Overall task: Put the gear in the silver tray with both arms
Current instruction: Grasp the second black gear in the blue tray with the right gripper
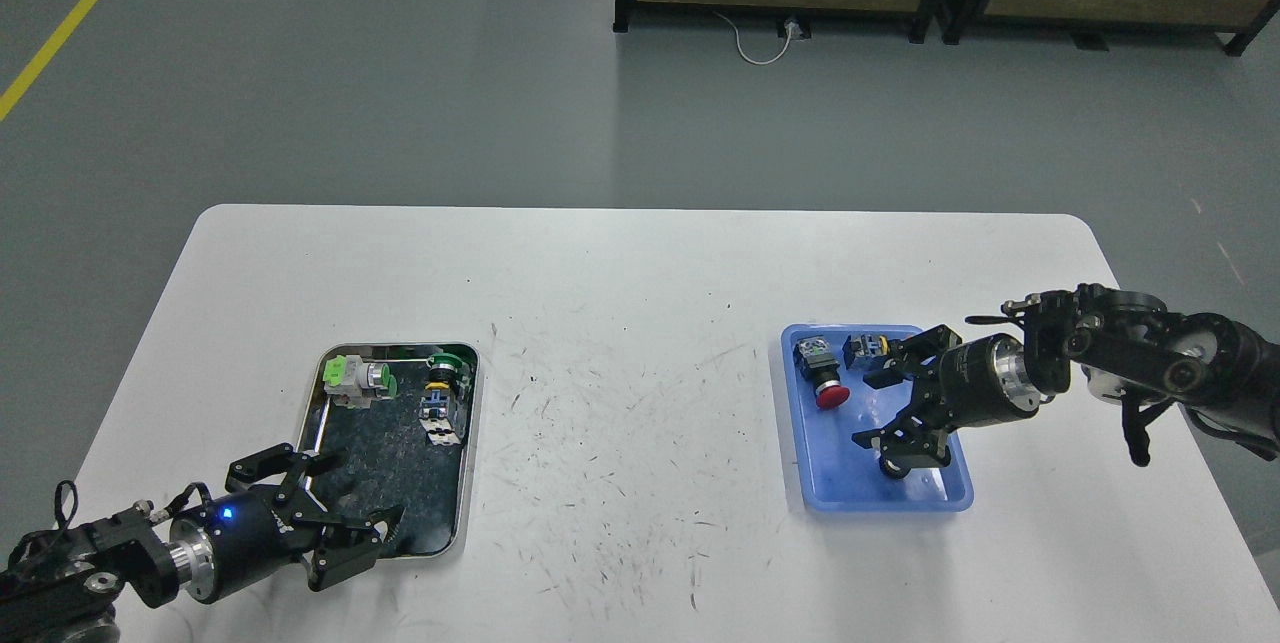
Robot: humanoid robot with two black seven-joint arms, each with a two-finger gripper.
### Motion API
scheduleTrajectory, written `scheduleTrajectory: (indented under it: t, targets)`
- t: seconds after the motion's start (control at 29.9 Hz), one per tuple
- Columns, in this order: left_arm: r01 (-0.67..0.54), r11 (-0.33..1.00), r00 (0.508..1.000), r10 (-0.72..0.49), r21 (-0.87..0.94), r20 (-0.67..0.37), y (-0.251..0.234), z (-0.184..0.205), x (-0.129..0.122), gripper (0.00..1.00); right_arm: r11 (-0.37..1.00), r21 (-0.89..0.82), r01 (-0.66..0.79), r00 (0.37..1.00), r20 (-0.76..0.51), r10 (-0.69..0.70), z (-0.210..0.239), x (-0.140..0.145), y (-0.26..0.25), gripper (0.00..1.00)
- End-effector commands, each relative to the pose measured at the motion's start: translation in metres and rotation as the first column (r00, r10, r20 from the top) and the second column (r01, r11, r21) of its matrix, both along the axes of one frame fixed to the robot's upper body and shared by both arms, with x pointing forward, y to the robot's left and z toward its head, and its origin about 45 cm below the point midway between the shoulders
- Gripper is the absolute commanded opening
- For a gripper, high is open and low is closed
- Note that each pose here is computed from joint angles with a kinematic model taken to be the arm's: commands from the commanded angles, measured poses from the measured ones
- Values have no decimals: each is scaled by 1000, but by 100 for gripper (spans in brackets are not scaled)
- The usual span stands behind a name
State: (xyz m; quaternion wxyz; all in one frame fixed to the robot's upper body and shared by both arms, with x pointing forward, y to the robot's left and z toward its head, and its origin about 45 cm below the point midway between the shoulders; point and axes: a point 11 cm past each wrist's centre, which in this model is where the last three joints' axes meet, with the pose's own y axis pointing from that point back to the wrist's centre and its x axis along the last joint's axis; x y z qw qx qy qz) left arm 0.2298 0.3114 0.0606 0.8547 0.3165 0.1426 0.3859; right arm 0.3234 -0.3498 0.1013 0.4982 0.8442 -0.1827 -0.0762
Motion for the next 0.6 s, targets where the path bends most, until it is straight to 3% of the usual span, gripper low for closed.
scheduleTrajectory:
  t: [0.0,0.27,0.57]
  targets:
    - [-40,999,998,41,-11,56,7,15,19,98,1000,-11,14,1000,-21,-14,-5,-10,-9,73]
    - [-162,986,971,164,-26,175,49,60,58,98,1000,-26,10,998,-69,-12,-22,-29,-13,73]
    - [-228,973,947,231,-42,225,80,91,73,98,1000,-27,11,997,-70,-13,-24,-29,-13,66]
